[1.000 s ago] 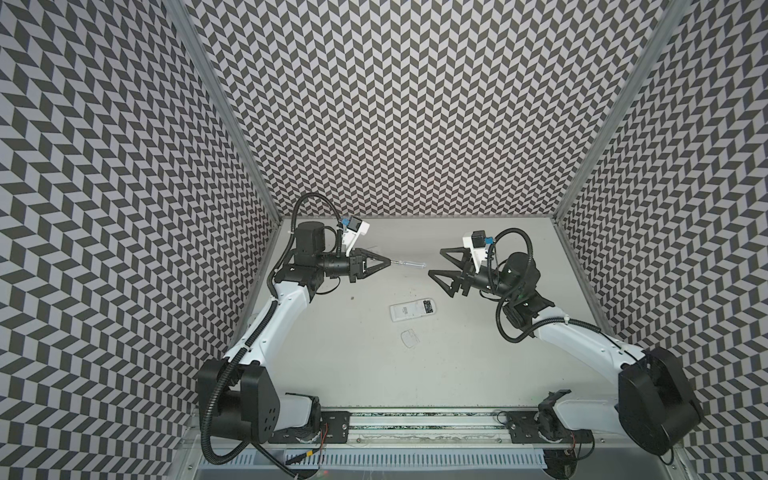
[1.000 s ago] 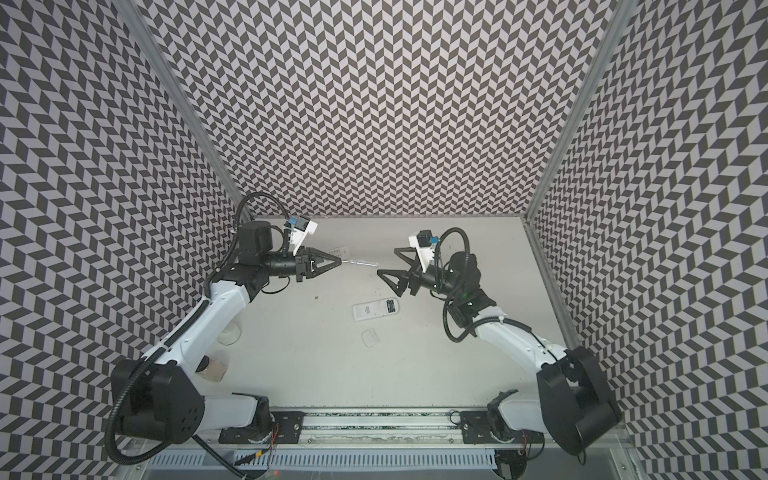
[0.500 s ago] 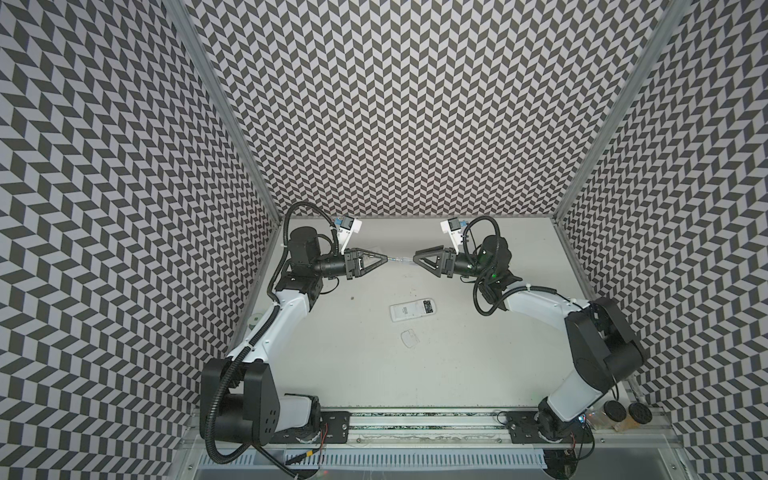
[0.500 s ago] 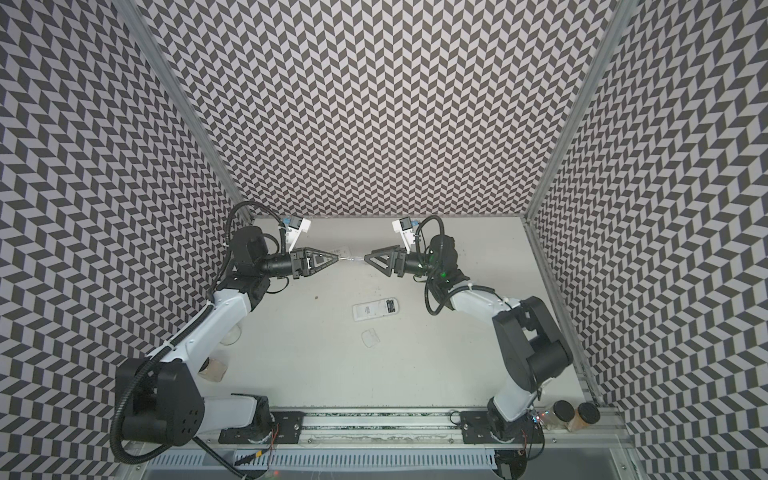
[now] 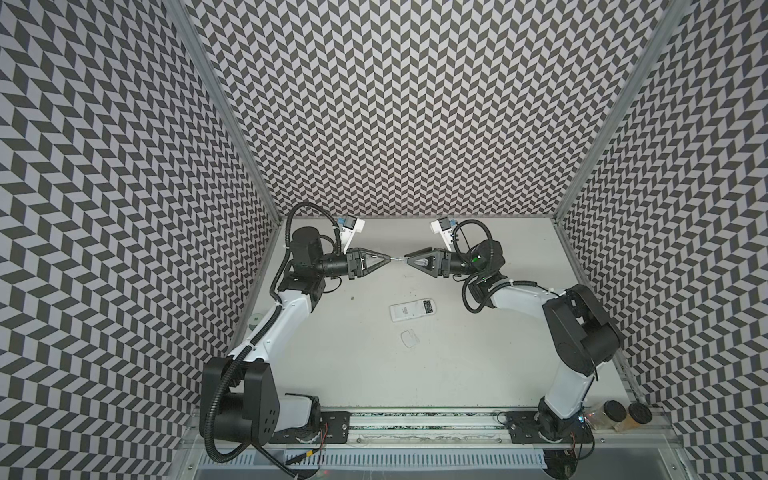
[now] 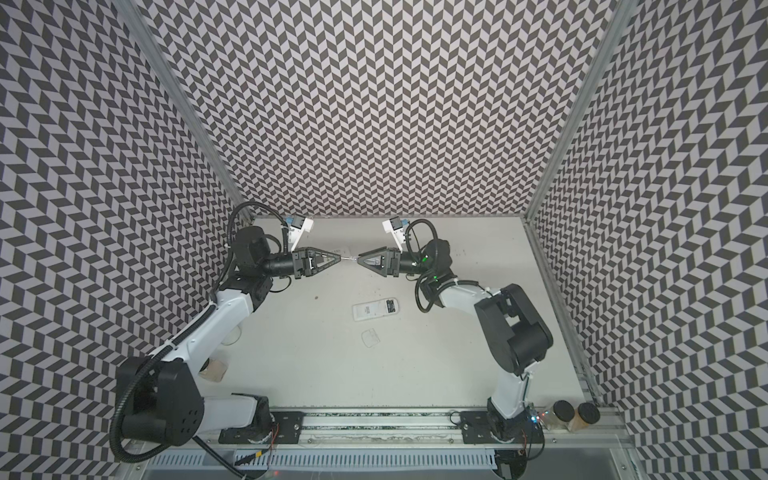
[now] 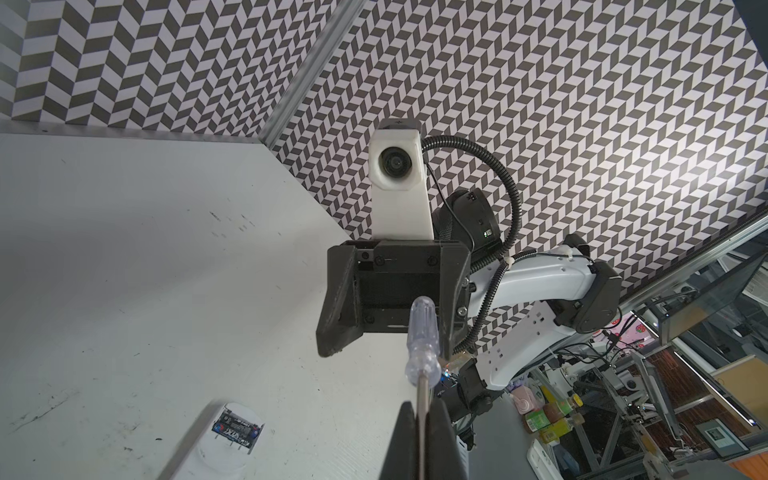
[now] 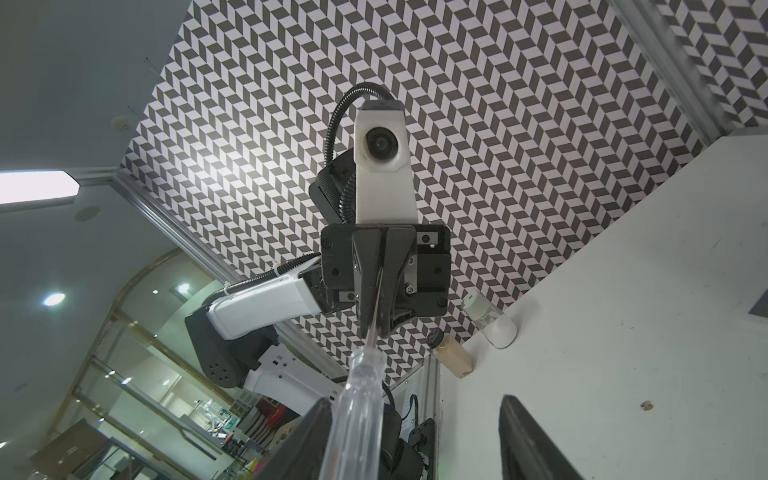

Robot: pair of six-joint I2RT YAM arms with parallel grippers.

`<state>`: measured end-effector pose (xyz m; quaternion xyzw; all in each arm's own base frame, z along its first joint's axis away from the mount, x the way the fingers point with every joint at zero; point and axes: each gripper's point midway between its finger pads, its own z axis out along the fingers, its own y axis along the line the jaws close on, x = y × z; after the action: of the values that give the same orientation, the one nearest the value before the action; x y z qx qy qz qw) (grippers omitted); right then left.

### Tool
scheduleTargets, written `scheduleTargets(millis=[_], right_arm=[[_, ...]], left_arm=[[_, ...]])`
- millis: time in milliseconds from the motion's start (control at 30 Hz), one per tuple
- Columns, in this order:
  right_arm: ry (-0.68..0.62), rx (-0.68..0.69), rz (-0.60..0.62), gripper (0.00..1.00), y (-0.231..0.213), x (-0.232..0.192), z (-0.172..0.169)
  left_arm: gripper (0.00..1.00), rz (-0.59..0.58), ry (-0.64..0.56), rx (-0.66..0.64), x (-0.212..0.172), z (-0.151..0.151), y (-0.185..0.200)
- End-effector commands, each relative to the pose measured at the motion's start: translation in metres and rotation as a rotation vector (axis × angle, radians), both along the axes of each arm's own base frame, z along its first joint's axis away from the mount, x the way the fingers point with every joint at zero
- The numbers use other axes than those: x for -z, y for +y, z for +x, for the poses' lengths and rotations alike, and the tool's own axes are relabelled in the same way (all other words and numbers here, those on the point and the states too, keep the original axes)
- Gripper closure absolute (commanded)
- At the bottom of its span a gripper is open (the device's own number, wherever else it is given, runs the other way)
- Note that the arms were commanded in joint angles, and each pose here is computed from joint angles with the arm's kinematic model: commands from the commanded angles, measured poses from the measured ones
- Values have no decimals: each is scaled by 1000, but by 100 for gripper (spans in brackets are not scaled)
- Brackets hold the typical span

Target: Unload the batteries from the remote control

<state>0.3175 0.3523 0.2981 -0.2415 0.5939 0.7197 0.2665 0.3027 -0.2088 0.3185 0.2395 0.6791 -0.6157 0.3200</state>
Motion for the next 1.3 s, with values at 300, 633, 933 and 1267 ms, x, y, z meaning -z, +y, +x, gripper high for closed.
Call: scheduleTargets(millis=[300, 633, 933, 1267], right_arm=[[-54, -87, 76, 51, 6, -22, -16], [-62, -105, 66, 63, 12, -21, -17], [-61, -103, 13, 80, 18, -6, -18], [-94, -12, -76, 100, 4, 3, -7]], left_arm=[[100, 9, -15, -2, 7, 2, -5], [100, 21, -27, 7, 6, 2, -9], [100, 35, -44, 19, 8, 1, -15], [76, 80, -95, -20, 17, 4, -10]])
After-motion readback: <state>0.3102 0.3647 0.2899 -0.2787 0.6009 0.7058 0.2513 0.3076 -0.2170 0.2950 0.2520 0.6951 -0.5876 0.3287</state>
